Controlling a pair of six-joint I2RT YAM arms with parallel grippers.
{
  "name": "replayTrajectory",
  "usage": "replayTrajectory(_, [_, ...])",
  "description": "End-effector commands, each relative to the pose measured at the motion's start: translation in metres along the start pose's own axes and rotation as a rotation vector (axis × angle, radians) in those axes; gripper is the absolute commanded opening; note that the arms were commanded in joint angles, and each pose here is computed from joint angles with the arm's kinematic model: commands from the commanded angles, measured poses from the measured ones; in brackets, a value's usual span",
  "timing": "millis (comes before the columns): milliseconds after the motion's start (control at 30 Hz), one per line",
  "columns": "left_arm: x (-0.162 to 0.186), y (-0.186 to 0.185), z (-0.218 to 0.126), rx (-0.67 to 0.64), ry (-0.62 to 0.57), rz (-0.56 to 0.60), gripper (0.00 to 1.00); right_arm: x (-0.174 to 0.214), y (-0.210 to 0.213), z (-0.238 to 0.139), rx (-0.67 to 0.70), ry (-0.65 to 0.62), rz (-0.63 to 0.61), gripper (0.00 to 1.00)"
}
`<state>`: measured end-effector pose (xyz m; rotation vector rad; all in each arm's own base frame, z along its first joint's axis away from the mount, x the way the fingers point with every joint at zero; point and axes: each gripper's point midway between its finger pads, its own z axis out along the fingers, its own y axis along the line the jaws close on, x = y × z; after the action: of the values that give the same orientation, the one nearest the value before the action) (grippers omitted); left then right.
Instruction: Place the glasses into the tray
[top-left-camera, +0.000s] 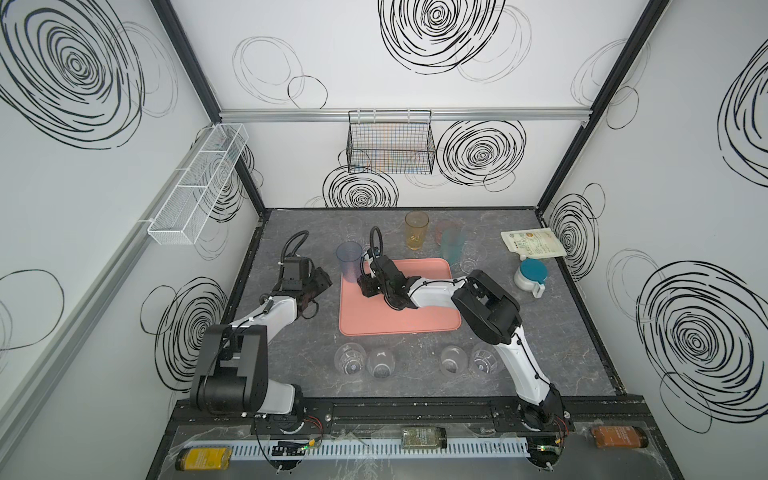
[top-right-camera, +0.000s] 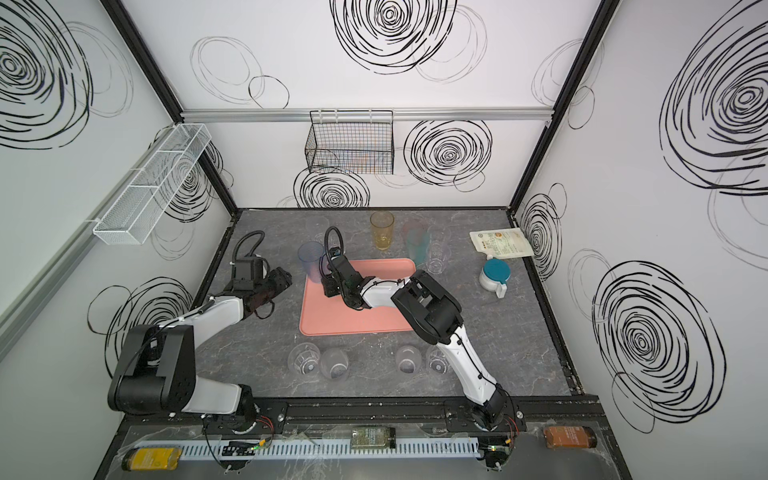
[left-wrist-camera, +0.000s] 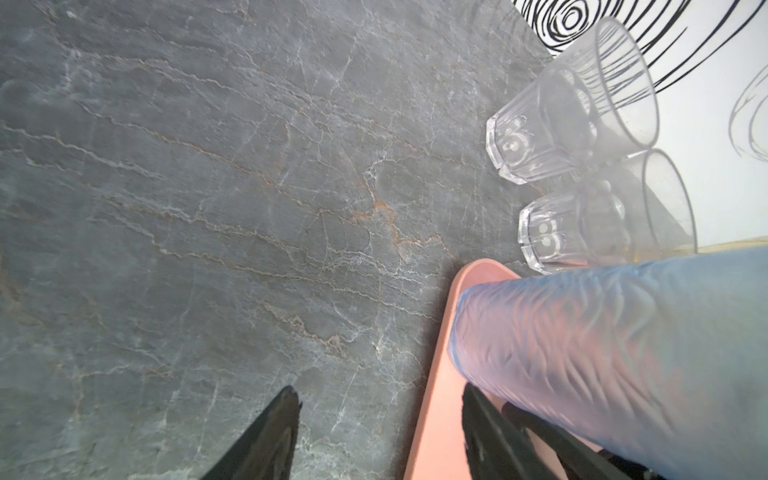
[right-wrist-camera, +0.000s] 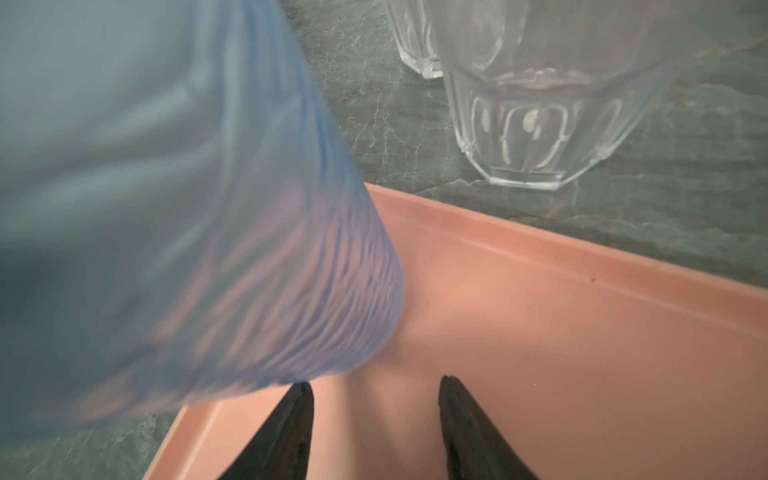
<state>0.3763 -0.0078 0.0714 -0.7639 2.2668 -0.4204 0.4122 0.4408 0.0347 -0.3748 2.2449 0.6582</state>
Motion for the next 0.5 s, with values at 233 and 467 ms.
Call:
replayTrajectory(233, [-0.014, -0.007, -0.007, 0.029, -0.051, -0.005, 0.65, 0.016, -0.019, 0.012, 0.067, 0.054, 0.013, 0.53])
replayTrajectory(467, [-0.035, -0.009, -0.031, -0.036, -0.141, 0.084, 0.68, -0.003, -0.01, -0.02, 0.058, 0.072, 0.023, 0.53])
